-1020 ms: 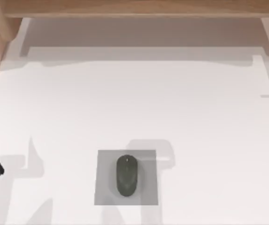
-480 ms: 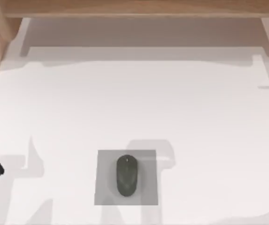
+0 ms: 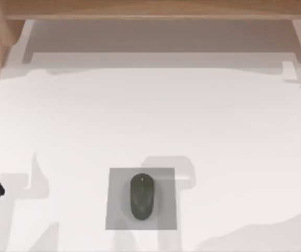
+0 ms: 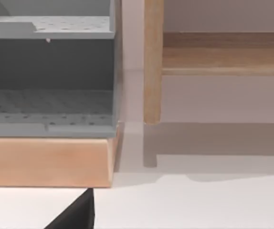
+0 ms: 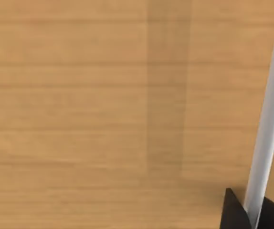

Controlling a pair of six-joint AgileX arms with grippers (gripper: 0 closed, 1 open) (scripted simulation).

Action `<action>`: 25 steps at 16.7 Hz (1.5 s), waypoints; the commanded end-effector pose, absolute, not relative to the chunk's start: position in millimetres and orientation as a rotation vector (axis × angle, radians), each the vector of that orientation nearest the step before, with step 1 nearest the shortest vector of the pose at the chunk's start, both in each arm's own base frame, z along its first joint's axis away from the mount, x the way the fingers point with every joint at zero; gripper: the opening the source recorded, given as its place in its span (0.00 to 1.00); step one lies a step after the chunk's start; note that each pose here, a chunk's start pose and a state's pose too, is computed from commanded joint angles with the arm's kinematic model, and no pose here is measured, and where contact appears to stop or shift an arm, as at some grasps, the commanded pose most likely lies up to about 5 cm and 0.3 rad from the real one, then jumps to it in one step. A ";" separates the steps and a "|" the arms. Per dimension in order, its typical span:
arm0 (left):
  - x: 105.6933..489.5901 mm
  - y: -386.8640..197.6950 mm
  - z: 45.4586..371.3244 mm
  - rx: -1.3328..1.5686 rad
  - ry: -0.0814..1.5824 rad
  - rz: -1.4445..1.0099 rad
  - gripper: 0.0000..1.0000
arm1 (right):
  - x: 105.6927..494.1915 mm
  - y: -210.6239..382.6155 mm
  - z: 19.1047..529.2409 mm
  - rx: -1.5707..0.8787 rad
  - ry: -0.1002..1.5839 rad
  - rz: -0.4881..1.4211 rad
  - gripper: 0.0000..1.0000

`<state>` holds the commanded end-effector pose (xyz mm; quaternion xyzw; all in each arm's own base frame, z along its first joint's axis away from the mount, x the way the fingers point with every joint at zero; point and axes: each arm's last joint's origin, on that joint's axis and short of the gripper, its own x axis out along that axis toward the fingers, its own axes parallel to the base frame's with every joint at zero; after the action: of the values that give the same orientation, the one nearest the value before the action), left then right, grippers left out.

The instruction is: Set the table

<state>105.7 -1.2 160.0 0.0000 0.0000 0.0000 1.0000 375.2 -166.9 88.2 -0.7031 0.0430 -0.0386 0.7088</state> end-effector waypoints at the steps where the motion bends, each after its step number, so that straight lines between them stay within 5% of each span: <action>1: 105.7 -1.2 160.0 0.000 0.000 0.000 1.00 | 373.6 -168.0 88.4 -1.558 0.099 -0.086 0.00; 15: 105.7 -1.2 160.0 0.000 0.000 0.000 1.00 | 436.8 -168.6 88.4 -1.558 0.099 -0.086 0.00; 25: 105.7 -1.2 160.0 0.000 0.000 0.000 1.00 | 436.8 -168.6 88.4 -1.558 0.099 -0.086 0.75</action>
<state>105.7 -1.2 160.0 0.0000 0.0000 0.0000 1.0000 436.8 -168.6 88.4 -0.7020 0.0445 -0.0388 0.7097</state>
